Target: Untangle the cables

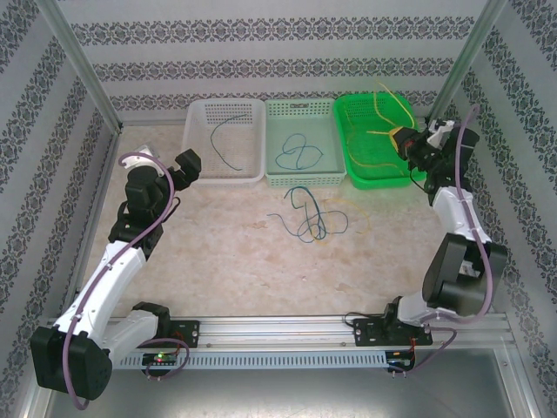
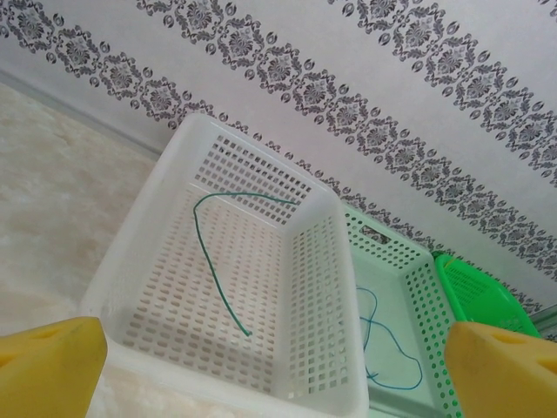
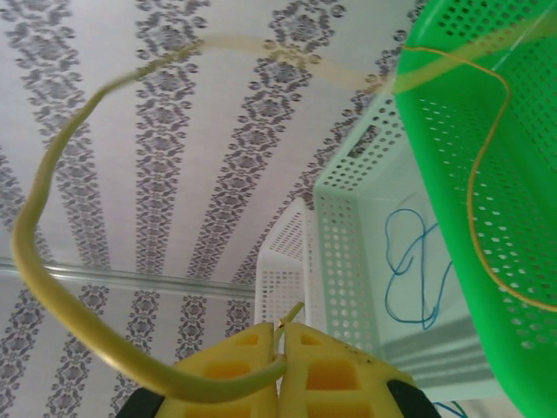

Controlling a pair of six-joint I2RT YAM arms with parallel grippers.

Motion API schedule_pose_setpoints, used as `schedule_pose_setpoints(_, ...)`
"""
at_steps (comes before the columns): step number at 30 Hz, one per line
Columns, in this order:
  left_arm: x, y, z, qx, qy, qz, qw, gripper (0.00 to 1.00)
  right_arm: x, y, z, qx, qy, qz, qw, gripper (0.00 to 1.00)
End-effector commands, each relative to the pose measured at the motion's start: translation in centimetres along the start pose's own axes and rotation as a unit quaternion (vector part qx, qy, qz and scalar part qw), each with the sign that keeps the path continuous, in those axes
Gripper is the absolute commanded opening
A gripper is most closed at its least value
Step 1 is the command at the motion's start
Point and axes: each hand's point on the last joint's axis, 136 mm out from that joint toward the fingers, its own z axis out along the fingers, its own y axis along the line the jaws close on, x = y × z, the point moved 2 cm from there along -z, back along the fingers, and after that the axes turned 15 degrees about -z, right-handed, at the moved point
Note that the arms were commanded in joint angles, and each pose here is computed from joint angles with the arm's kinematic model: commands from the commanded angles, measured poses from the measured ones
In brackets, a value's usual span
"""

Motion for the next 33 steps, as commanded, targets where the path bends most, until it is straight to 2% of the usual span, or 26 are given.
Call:
schedule_pose_setpoints(1,0.6,0.4,-0.1,-0.003,0.012,0.004,1.000,1.00,-0.7,-0.3,1.2,-0.022,0.019,-0.024,0.999,0.00)
schedule_pose_setpoints(8,1.0,0.9,-0.3,-0.008,0.018,0.001,1.000,1.00,0.4,-6.8,4.0,0.010,0.057,0.022,0.998,0.00)
schedule_pose_setpoints(12,1.4,1.3,-0.4,-0.014,0.023,0.001,1.000,1.00,2.0,-8.9,5.2,0.008,0.091,0.053,0.994,0.00)
schedule_pose_setpoints(18,1.7,1.8,-0.5,-0.019,0.028,-0.002,0.999,1.00,3.4,-12.9,4.5,0.060,0.084,0.078,0.992,0.00)
schedule_pose_setpoints(20,1.8,1.9,-0.5,-0.021,0.030,-0.002,0.999,0.99,3.4,-14.0,4.1,0.070,0.080,0.089,0.990,0.04)
schedule_pose_setpoints(21,1.8,1.9,-0.5,-0.022,0.031,-0.002,0.999,1.00,3.4,-14.3,3.8,0.073,0.077,0.094,0.990,0.09)
schedule_pose_setpoints(23,2.0,2.0,-0.5,-0.023,0.033,-0.002,0.999,1.00,3.2,-14.6,3.5,0.077,0.075,0.096,0.990,0.28)
schedule_pose_setpoints(25,2.2,2.2,-0.5,-0.025,0.036,-0.004,0.999,1.00,3.0,-14.7,3.3,0.079,0.077,0.099,0.989,0.34)
schedule_pose_setpoints(27,2.2,2.2,-0.4,-0.025,0.037,-0.006,0.999,1.00,2.9,-14.7,3.1,0.086,0.082,0.098,0.988,0.61)
schedule_pose_setpoints(33,2.5,2.4,-0.3,-0.027,0.043,-0.007,0.999,1.00,2.6,-13.3,2.4,0.086,0.079,0.101,0.988,0.78)
